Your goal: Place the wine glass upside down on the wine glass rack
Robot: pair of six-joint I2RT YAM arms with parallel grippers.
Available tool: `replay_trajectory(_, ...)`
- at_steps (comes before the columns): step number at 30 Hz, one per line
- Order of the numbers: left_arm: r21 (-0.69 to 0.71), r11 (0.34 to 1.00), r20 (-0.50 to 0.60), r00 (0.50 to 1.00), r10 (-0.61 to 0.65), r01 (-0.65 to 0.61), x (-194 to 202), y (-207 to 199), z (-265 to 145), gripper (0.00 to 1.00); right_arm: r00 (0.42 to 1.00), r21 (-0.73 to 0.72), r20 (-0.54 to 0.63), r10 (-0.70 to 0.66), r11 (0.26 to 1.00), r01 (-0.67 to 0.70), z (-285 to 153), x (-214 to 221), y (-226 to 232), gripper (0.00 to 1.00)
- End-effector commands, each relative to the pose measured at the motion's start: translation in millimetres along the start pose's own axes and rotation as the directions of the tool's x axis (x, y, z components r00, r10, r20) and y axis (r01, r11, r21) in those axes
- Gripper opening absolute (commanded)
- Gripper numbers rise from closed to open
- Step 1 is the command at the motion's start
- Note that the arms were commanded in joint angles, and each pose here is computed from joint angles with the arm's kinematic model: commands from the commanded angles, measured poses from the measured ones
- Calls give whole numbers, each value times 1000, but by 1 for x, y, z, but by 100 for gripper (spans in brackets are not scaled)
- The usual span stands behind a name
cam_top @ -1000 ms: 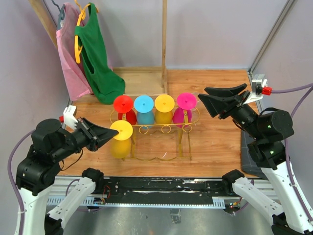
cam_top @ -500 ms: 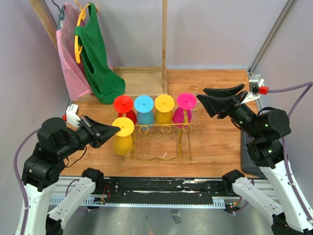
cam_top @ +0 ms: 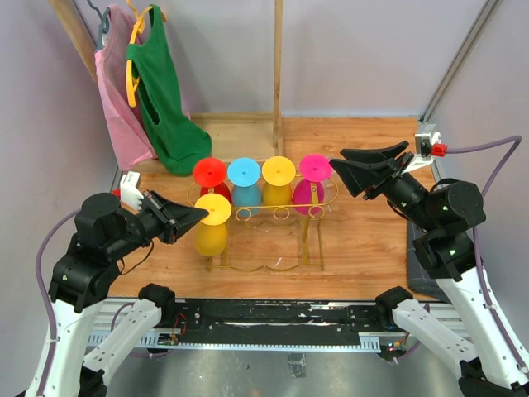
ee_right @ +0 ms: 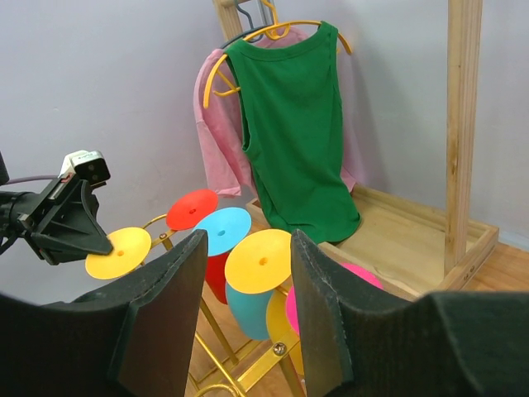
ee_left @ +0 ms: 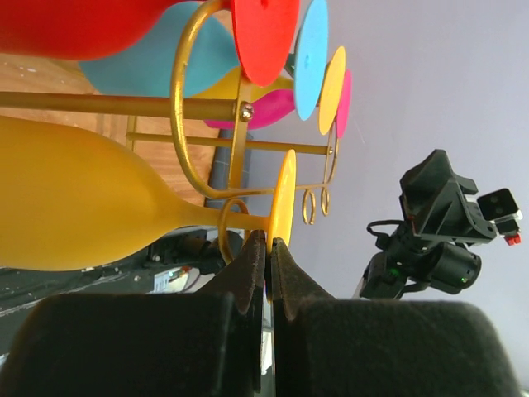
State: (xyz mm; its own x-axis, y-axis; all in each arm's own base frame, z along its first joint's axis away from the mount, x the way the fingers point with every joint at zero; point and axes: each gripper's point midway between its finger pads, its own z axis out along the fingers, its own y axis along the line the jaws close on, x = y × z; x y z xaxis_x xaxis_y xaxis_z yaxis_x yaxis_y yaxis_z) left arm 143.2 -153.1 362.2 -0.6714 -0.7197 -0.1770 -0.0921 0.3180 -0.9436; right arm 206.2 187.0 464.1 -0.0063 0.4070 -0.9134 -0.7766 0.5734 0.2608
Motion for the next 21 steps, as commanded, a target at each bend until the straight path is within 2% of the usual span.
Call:
replay_trajectory(1, 38, 998, -16, 999, 44, -43, 0, -6, 6, 0, 999, 9, 31, -29, 1000, 29, 0, -7, -4, 46)
replay_trajectory(8, 43, 998, -34, 998, 50, -48, 5, -4, 5, 2, 999, 13, 27, -28, 1000, 28, 0, -5, -5, 46)
replay_trajectory(12, 40, 998, -38, 998, 57, -56, 7, -2, 2, 19, 999, 12, 29, -23, 1000, 23, 0, -5, -5, 46)
replay_trajectory(21, 27, 999, -65, 997, 44, -43, 14, 9, 1, 29, 999, 12, 31, -22, 1000, 22, -1, -7, -4, 47)
